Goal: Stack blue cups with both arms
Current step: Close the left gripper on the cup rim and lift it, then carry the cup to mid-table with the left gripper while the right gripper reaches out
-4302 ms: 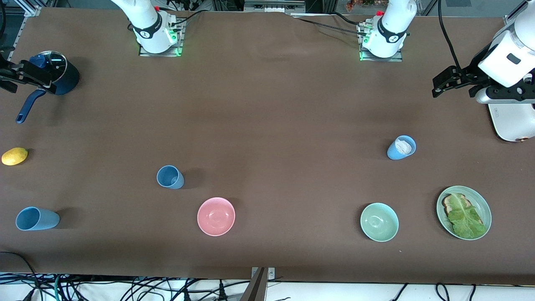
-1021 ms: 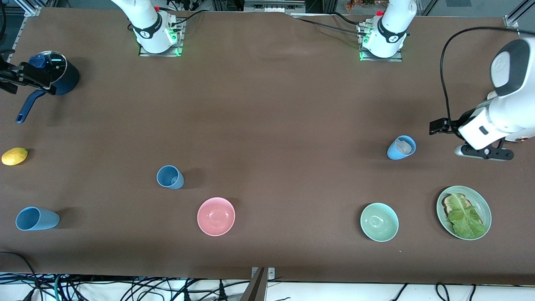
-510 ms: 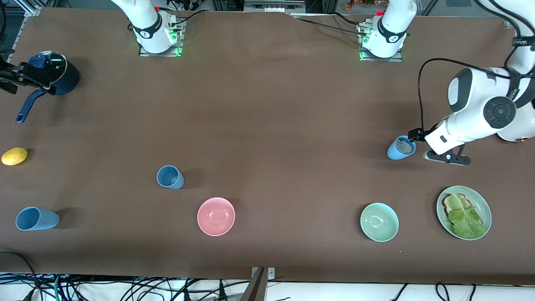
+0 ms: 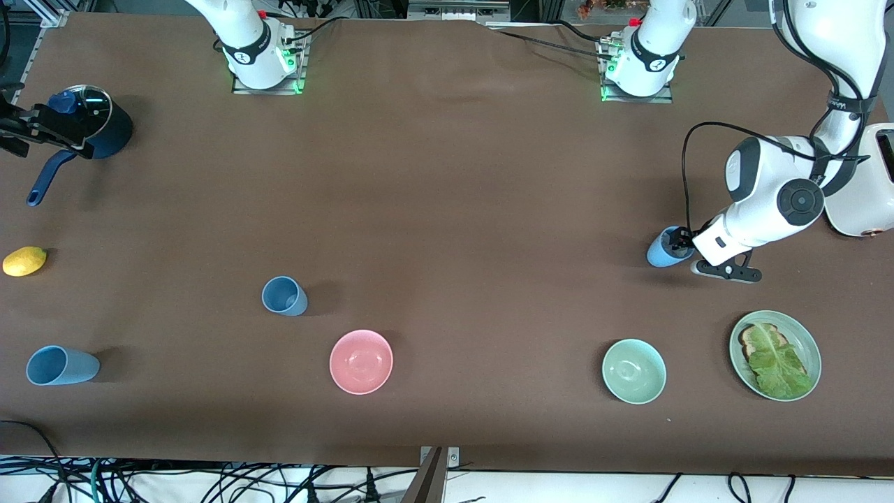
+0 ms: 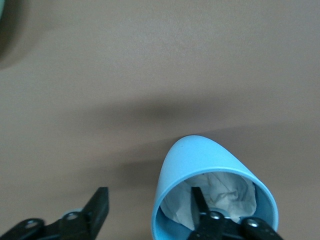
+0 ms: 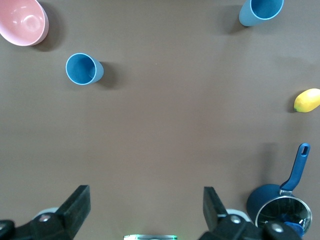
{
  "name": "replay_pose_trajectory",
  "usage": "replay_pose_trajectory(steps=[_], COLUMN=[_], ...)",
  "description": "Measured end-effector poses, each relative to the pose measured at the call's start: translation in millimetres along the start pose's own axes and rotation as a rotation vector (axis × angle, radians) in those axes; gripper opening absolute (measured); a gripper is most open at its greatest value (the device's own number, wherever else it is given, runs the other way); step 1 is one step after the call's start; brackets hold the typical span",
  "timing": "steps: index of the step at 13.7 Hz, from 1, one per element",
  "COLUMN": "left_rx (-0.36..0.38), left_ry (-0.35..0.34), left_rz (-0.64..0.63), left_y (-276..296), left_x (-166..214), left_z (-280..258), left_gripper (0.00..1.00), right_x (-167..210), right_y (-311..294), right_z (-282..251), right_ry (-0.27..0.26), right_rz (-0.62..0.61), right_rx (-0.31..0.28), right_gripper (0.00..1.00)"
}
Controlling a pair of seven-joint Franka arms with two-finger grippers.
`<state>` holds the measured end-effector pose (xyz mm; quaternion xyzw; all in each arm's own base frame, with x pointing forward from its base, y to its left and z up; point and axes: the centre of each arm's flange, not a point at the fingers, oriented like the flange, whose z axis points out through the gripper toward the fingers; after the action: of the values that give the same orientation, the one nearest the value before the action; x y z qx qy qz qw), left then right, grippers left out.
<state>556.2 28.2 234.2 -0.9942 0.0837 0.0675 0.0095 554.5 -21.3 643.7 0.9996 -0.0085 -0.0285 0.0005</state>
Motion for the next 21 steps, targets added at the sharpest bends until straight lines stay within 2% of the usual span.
replay_pose_trajectory(steps=[6,10,14,17,21], left_rx=[-0.003,-0.005,-0.003,-0.01,-0.034], left_ry=[-0.003,0.0,-0.028,-0.012,0.002], left_rz=[0.008,0.03,0.058,0.016,-0.088], left_y=[14,26,77,156,292], left_x=[3,10,28,34,14], left_z=[2,-10,-77,-118,-133], left_gripper=[0.05,0.06,0.06,0.06,0.06], right_x=[0,0,0,0,0], right_y=[0,0,0,0,0], right_z=[0,0,0,0,0], right_ry=[0.0,0.0,0.0,0.001,0.0], right_rz=[0.0,0.0,0.001,0.001,0.002], right_rx=[0.0,0.0,0.0,0.0,0.0], right_gripper=[1.0,1.0,1.0,1.0,1.0])
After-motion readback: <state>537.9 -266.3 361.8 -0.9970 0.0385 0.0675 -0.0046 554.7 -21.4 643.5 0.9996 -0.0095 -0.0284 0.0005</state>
